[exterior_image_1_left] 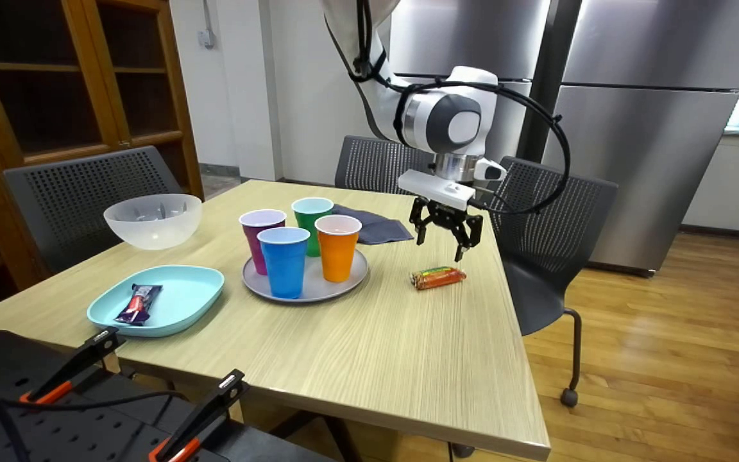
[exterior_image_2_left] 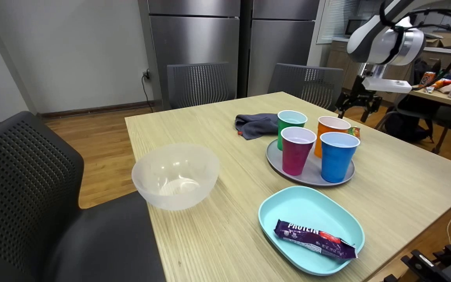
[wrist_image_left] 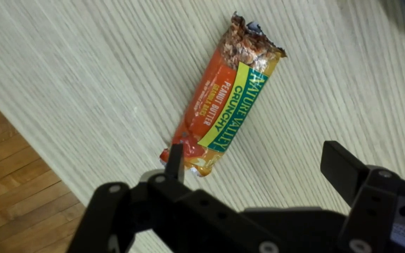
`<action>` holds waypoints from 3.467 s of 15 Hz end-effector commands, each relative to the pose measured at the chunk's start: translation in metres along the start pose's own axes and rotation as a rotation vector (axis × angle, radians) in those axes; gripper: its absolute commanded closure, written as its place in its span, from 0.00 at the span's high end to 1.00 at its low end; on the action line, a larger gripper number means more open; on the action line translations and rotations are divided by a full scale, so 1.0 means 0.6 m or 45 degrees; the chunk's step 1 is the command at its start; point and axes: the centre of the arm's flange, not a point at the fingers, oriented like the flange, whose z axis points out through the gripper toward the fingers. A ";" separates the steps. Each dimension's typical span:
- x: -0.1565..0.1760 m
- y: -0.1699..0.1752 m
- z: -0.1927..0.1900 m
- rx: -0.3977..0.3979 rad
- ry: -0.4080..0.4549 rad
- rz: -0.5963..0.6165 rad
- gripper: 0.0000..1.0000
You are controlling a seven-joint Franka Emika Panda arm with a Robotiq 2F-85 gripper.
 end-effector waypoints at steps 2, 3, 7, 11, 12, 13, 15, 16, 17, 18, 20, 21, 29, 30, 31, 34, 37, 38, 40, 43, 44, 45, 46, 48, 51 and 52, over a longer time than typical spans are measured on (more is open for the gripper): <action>0.009 0.021 0.039 0.033 -0.014 0.061 1.00; 0.003 0.024 0.048 0.021 -0.013 0.062 1.00; -0.006 0.036 0.064 0.033 -0.041 0.067 1.00; -0.014 0.035 0.065 0.038 -0.046 0.056 1.00; -0.015 0.034 0.063 0.040 -0.041 0.053 1.00; -0.016 0.033 0.062 0.043 -0.038 0.051 1.00; -0.017 0.031 0.060 0.049 -0.043 0.042 0.74; -0.018 0.030 0.058 0.050 -0.037 0.039 0.65; -0.019 0.030 0.057 0.052 -0.035 0.037 0.58; -0.019 0.029 0.056 0.054 -0.033 0.035 0.49; -0.021 0.030 0.053 0.059 -0.030 0.034 0.33; -0.023 0.029 0.052 0.059 -0.026 0.032 0.27; -0.054 0.046 -0.031 0.033 -0.002 -0.057 0.17; -0.059 0.046 -0.047 0.026 0.006 -0.081 0.17; -0.064 0.046 -0.059 0.017 0.006 -0.110 0.17; -0.080 0.043 -0.099 -0.008 0.018 -0.193 0.17; -0.097 0.036 -0.144 -0.055 0.016 -0.301 0.17; -0.102 0.033 -0.158 -0.074 0.020 -0.327 0.17; -0.115 0.027 -0.193 -0.113 0.046 -0.371 0.17; -0.129 0.013 -0.230 -0.152 0.071 -0.446 0.17; -0.133 0.007 -0.241 -0.159 0.081 -0.467 0.17; -0.140 -0.001 -0.250 -0.166 0.086 -0.492 0.17; -0.145 -0.011 -0.260 -0.171 0.093 -0.516 0.17; -0.158 -0.029 -0.273 -0.175 0.100 -0.574 0.17; -0.179 -0.062 -0.283 -0.176 0.109 -0.650 0.17; -0.186 -0.074 -0.287 -0.174 0.114 -0.680 0.17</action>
